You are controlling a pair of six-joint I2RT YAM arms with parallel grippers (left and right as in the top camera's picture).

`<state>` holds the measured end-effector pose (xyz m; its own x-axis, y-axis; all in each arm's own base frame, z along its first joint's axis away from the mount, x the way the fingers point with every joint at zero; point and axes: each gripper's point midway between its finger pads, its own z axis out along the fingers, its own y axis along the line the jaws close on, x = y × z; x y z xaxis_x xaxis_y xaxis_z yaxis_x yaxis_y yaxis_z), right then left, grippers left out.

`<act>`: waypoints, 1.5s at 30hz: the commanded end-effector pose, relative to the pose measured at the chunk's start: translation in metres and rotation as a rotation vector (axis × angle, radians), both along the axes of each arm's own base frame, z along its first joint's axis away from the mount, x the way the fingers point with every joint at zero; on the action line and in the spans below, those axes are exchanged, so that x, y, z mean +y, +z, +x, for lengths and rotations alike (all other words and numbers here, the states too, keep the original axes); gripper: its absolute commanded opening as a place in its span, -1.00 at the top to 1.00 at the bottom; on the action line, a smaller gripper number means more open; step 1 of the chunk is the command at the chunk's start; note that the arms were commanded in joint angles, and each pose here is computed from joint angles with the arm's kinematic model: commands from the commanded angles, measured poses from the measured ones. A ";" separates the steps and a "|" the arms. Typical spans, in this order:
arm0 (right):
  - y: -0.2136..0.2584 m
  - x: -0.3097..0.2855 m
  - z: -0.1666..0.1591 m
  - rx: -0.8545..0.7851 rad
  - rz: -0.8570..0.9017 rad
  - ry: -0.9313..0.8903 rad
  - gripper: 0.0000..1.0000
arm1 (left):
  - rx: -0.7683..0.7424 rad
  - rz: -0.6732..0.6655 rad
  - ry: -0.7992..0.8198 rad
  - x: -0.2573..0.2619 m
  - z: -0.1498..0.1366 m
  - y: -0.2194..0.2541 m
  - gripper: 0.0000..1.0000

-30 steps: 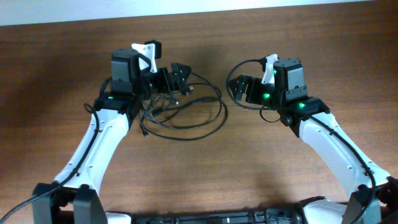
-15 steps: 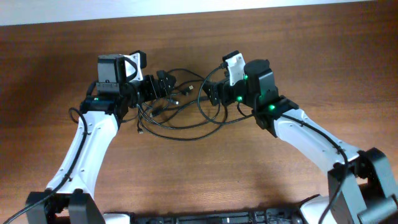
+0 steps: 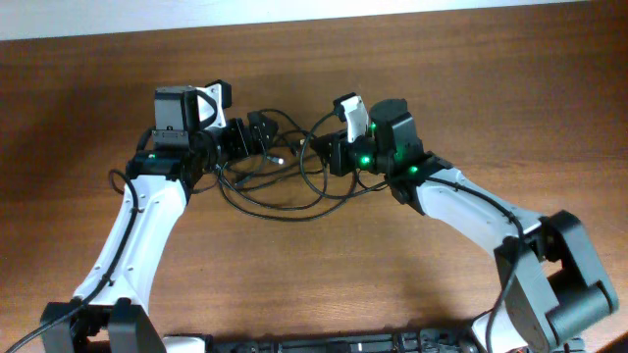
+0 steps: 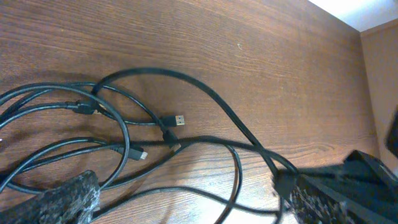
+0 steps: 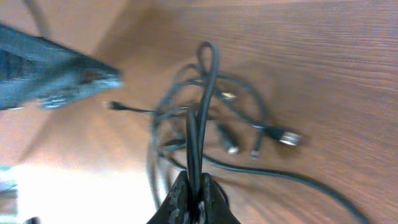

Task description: Untangle cables

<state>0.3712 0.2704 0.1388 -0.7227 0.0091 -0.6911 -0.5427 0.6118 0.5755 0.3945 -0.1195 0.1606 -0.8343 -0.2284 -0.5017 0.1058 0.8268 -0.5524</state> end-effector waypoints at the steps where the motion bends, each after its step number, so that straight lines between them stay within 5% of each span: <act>1: 0.059 0.014 -0.025 -0.032 0.134 0.116 0.92 | -0.029 0.008 -0.029 -0.008 -0.002 0.008 -0.98; 4: 0.063 0.003 -0.009 -0.072 0.095 0.007 0.92 | 0.008 0.010 -0.106 -0.036 -0.017 0.000 -0.98; 8: 0.042 -0.033 0.025 0.061 0.065 -0.355 0.92 | 0.020 0.013 -0.199 -0.070 -0.034 -0.002 -0.98; 11: 0.041 -0.041 0.031 0.060 0.055 -0.418 0.65 | 0.019 0.014 -0.228 -0.080 -0.040 -0.002 -0.98; 15: 0.018 -0.066 0.034 0.082 -0.065 -0.537 0.60 | 0.019 0.016 -0.224 -0.079 -0.040 -0.002 -0.98; 20: -0.004 -0.071 0.030 0.023 -0.231 -0.458 0.34 | 0.016 0.036 -0.207 -0.076 -0.037 -0.004 -0.98; 29: -0.030 -0.098 0.020 0.002 -0.467 -0.443 0.33 | 0.015 0.036 -0.207 -0.076 -0.037 -0.004 -0.98; 36: -0.075 -0.100 0.034 0.033 -0.528 -0.467 0.36 | 0.015 0.036 -0.207 -0.076 -0.037 -0.004 -0.98; 40: -0.054 -0.078 0.049 -0.036 -0.411 -0.429 0.92 | 0.017 0.037 -0.207 -0.076 -0.037 -0.004 -0.98; 45: -0.015 -0.038 0.038 0.054 -0.254 -0.262 0.92 | 0.024 0.044 -0.203 -0.075 -0.036 -0.008 -0.98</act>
